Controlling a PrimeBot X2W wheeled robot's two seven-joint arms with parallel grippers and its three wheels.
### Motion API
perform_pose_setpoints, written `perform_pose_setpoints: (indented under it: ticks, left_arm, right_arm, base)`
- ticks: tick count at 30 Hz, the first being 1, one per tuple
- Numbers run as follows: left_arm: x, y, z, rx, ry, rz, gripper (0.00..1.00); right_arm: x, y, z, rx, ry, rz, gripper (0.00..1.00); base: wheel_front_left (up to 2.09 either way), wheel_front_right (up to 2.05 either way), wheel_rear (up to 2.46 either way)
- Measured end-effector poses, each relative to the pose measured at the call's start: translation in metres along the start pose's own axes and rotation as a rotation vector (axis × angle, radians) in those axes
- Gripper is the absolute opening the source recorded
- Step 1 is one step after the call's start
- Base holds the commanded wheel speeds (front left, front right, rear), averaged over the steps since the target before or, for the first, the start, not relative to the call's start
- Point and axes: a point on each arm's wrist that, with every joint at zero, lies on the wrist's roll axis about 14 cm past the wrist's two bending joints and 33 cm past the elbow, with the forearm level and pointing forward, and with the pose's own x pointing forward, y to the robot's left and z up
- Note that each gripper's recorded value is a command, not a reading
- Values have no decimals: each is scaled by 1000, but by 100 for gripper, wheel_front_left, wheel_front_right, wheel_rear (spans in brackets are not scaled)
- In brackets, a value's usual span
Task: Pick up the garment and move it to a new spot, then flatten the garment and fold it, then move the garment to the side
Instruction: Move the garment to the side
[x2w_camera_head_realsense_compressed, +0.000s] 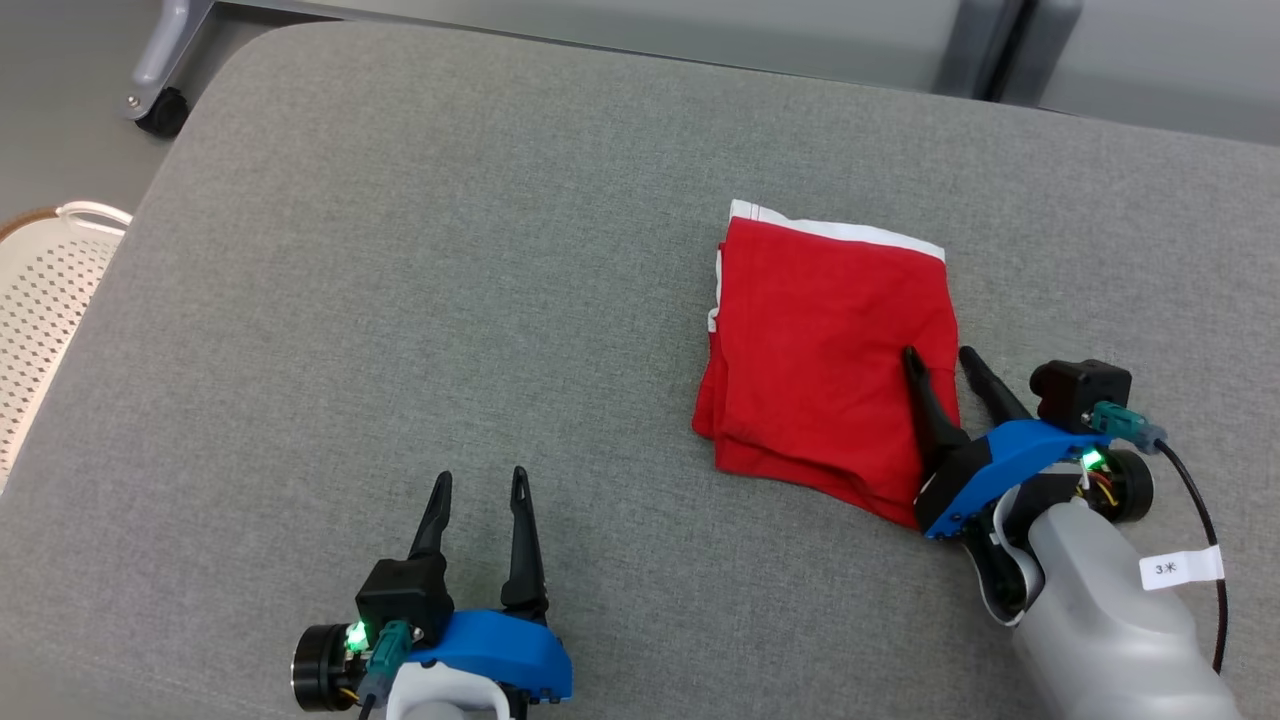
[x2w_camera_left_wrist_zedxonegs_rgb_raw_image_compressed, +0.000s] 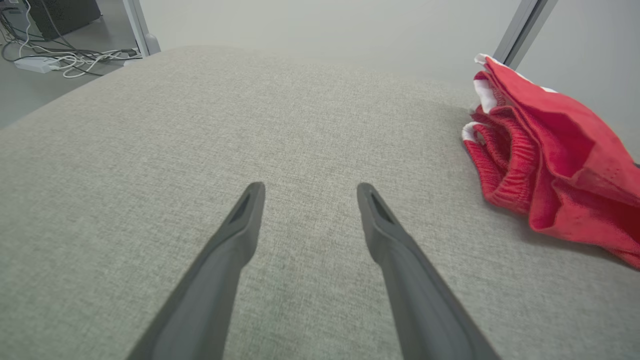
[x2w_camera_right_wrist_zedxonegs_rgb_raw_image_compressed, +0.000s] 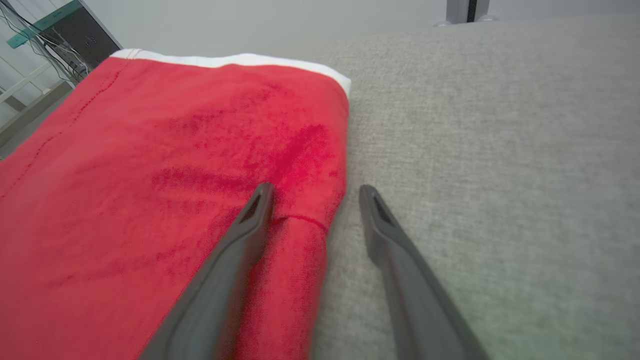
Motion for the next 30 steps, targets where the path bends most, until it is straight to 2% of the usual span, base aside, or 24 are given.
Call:
perform_pose_setpoints:
  ticks: [5, 13, 18, 30]
  left_arm:
    - [2, -4, -2, 0, 6, -10, 100]
    - [16, -44, -2, 10, 6, -140, 100]
    - [25, -87, -7, 23, 21, -279, 100]
    - [16, -210, -25, 55, 72, -639, 100]
  right_arm:
    - [2, 2, 2, 13, -1, 12, 0]
    - [-29, -19, 17, 32, -66, -43, 0]
    - [-66, -40, 16, 34, -85, -112, 0]
    - [-173, -105, 15, 63, -138, -371, 0]
  base:
    - [0, 0, 0]
    - [0, 0, 0]
    - [0, 0, 0]
    - [0, 0, 0]
